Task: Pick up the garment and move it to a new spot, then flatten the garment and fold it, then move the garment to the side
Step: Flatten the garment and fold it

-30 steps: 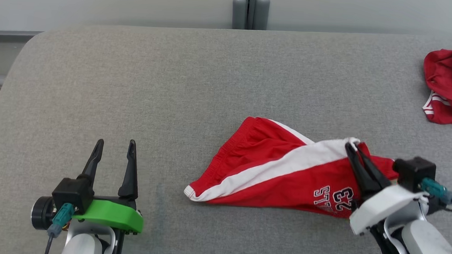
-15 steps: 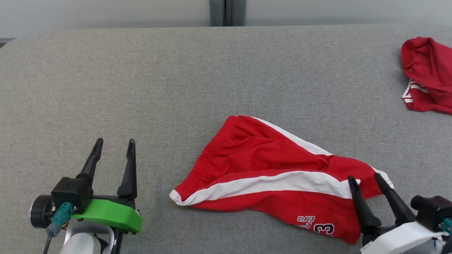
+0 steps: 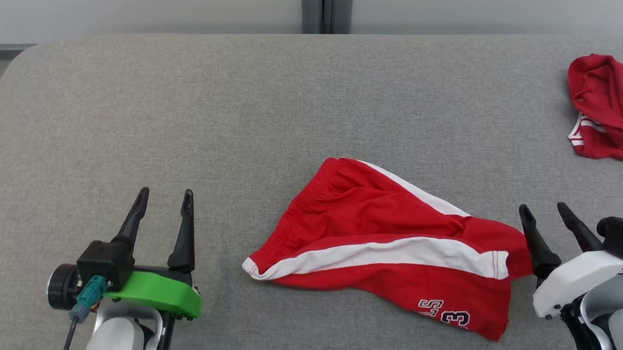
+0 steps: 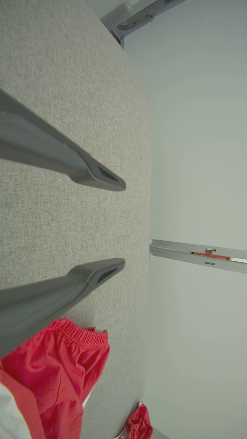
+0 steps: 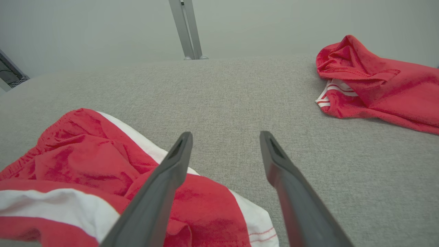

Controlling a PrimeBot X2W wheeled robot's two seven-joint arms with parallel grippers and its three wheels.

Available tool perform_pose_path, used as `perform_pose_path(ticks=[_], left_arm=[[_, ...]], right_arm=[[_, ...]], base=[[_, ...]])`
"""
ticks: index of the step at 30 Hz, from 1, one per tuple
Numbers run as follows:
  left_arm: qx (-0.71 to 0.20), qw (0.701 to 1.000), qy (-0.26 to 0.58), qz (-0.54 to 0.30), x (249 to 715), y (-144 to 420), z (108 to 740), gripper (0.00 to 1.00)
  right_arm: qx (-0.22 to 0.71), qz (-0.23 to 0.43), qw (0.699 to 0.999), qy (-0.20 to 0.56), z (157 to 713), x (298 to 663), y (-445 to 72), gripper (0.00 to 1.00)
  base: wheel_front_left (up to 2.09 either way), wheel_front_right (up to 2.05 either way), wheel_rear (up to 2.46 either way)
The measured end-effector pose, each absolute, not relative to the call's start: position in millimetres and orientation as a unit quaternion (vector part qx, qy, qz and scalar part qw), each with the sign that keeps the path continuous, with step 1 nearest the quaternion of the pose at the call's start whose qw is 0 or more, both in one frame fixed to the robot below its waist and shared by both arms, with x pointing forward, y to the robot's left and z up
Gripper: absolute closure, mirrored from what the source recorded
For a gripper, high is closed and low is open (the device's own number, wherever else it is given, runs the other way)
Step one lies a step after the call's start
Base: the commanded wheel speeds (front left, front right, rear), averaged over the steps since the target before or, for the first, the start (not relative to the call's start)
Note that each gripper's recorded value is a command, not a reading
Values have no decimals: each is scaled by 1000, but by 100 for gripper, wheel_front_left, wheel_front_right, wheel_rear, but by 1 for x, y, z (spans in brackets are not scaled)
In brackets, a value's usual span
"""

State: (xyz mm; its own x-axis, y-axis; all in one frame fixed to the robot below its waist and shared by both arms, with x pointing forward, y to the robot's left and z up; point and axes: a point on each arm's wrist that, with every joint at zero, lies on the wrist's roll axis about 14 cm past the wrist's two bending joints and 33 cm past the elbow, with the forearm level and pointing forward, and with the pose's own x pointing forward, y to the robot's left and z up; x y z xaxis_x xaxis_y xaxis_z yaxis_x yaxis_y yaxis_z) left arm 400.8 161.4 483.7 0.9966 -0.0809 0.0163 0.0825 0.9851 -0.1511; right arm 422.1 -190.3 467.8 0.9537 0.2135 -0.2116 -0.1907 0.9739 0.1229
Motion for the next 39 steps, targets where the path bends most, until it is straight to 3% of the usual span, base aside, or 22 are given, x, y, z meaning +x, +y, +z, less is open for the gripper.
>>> perform_pose_path(ticks=[8, 14, 16, 17, 22, 32, 39], left_arm=[[-77, 997, 1, -28, 400, 169, 479, 0], [-77, 997, 2, -25, 402, 171, 478, 0], [-76, 997, 2, -25, 403, 171, 478, 0], [-76, 997, 3, -24, 403, 172, 478, 0], [-75, 997, 1, -18, 404, 176, 479, 0], [-74, 997, 1, -1, 400, 188, 479, 0], [-78, 997, 2, 10, 400, 194, 478, 0]], right_arm=[[45, 96, 964, 242, 397, 403, -193, 0], [40, 107, 948, 298, 370, 394, -186, 0], [38, 110, 945, 307, 367, 396, -184, 78], [38, 112, 944, 307, 367, 399, -183, 100], [23, 123, 954, 273, 385, 427, -180, 100], [-21, 140, 983, 114, 483, 527, -166, 100], [-29, 132, 989, 56, 528, 576, -157, 100]], base=[[0, 0, 0], [0, 0, 0], [0, 0, 0], [0, 0, 0], [0, 0, 0], [0, 0, 0], [0, 0, 0]])
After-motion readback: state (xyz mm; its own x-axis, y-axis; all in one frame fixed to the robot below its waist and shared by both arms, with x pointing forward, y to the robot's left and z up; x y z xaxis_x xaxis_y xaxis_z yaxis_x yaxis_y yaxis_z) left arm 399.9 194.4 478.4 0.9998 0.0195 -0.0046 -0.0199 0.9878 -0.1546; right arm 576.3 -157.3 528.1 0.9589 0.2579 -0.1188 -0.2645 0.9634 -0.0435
